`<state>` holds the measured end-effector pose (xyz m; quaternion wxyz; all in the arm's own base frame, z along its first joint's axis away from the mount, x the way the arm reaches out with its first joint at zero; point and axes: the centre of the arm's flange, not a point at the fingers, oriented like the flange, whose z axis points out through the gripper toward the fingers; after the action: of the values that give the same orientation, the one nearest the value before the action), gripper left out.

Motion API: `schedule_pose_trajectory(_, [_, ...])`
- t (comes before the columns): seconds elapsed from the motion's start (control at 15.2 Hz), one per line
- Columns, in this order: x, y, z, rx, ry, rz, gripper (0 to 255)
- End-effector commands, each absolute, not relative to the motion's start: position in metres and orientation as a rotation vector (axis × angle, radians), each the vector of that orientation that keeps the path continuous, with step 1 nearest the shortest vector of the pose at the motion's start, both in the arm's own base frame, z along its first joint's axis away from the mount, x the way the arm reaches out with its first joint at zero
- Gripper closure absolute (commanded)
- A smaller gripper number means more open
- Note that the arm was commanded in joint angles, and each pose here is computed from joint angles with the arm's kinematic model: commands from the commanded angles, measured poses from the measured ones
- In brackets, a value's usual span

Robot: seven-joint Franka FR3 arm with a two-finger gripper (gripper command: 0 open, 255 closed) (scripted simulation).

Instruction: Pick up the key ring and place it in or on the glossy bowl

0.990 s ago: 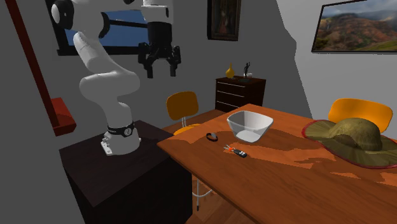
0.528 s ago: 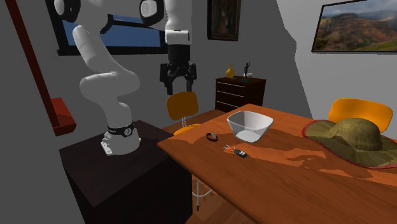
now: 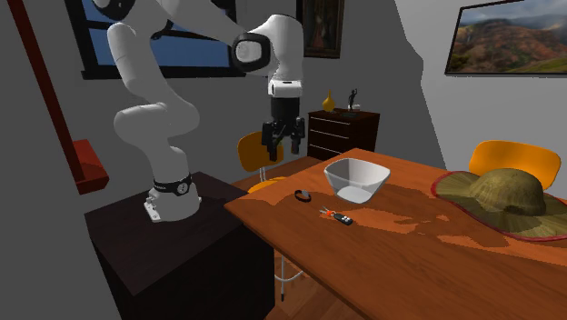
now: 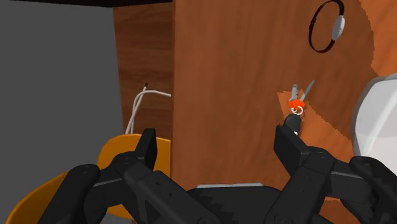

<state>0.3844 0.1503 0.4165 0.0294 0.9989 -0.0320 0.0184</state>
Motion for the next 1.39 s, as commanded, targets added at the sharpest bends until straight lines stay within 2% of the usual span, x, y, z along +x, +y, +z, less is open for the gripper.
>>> schedule_pose_trajectory(0.0, [0.396,0.165,0.398,3.083,-0.097,0.061,0])
schedule_pose_trajectory(1.32, [0.488,0.304,0.222,3.084,-0.07,0.076,0])
